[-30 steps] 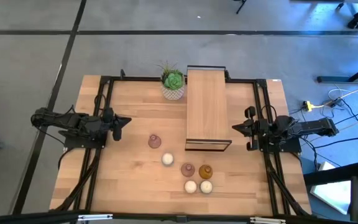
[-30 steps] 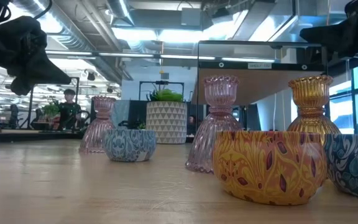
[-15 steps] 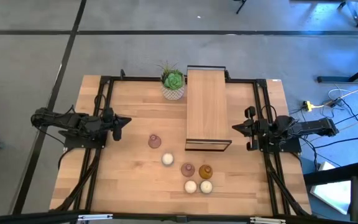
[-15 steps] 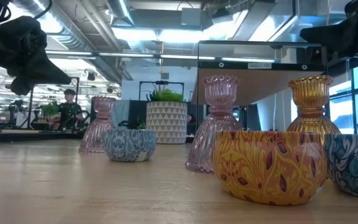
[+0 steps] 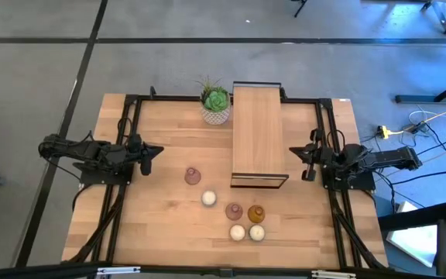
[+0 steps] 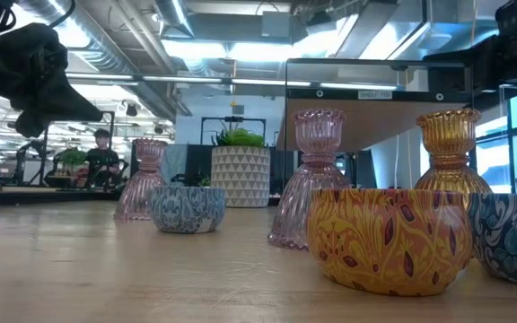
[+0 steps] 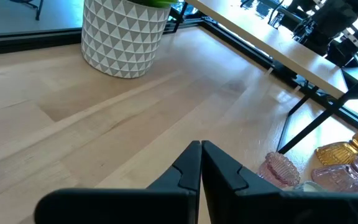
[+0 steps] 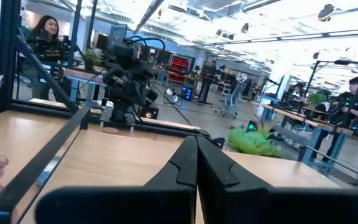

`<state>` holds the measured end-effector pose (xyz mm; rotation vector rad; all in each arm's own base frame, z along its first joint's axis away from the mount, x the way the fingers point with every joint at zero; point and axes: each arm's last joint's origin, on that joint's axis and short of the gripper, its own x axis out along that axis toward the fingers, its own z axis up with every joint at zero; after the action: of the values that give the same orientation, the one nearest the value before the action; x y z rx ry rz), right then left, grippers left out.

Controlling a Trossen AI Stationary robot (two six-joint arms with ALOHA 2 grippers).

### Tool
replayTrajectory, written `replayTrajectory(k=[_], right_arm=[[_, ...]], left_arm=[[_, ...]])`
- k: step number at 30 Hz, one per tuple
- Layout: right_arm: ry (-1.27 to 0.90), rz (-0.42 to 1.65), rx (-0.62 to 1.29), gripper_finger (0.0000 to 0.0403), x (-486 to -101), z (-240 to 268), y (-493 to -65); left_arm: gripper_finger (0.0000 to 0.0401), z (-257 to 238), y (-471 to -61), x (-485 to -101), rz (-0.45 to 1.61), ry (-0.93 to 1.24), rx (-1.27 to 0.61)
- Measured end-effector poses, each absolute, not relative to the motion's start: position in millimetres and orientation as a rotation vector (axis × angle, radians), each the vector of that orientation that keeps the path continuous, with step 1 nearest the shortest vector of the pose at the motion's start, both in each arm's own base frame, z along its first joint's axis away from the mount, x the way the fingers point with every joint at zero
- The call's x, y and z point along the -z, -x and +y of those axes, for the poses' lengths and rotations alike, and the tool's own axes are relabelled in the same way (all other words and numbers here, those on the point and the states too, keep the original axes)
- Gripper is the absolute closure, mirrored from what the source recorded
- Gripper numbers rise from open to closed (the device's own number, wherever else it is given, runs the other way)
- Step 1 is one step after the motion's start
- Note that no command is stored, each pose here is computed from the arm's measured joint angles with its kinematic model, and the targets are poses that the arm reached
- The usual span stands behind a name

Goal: Pick & Place candle stick holders
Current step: Put the bottom patterned blue scented candle on the shelf

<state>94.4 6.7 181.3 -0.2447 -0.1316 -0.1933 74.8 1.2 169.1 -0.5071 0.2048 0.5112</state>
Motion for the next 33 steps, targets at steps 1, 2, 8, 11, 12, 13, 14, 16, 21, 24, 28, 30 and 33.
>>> replayTrajectory(k=[1,2,8,11,12,13,14,16,21,24,28,30,33], right_arm=[[0.245,-0.133,0.188,0.0402,-181.4,6.8,-94.4],[0.245,-0.133,0.186,0.0402,-181.3,6.9,-94.4],[0.243,-0.135,0.201,0.0402,-181.8,6.4,-94.3],[0.162,-0.156,0.180,0.0402,-182.8,6.9,-94.2],[0.097,-0.183,0.151,0.0402,-184.7,7.5,-93.9],[0.012,-0.219,0.111,0.0402,-187.5,8.4,-93.5],[-0.084,-0.259,0.064,0.0402,-190.8,9.3,-92.7],[-0.278,-0.329,-0.019,0.0402,-197.4,10.4,-90.8],[-0.598,-0.523,-0.118,0.0402,-215.1,9.0,-82.7],[-0.652,-0.676,-0.148,0.0402,-227.1,6.9,-74.3],[-0.649,-0.863,-0.188,0.0402,-240.1,4.6,-61.4],[-0.634,-0.931,-0.190,0.0402,-244.1,3.7,-56.4],[-0.641,-0.988,-0.134,0.0402,-246.4,1.3,-52.6]], left_arm=[[0.0395,1.2,-74.8,-169.2,0.205,0.507,-0.511],[0.0395,1.2,-74.8,-169.1,0.205,0.507,-0.511],[0.0395,1.2,-74.8,-169.1,0.205,0.507,-0.512],[0.0395,1.2,-74.8,-169.1,0.205,0.507,-0.511],[0.0395,1.2,-74.8,-169.1,0.205,0.507,-0.511],[0.0395,1.2,-74.8,-169.1,0.205,0.507,-0.511],[0.0395,1.2,-74.8,-169.1,0.205,0.507,-0.512],[0.0395,1.2,-74.8,-169.1,0.205,0.507,-0.511],[0.0395,2.2,-76.5,-174.1,0.101,0.620,-0.554],[0.0395,2.1,-78.6,-182.6,-0.045,0.853,-0.545],[0.0395,5.5,-78.1,-191.7,-0.240,0.970,-0.640],[0.0395,6.9,-77.3,-195.7,-0.330,1.034,-0.673],[0.0395,7.2,-77.8,-199.6,-0.401,1.122,-0.661]])
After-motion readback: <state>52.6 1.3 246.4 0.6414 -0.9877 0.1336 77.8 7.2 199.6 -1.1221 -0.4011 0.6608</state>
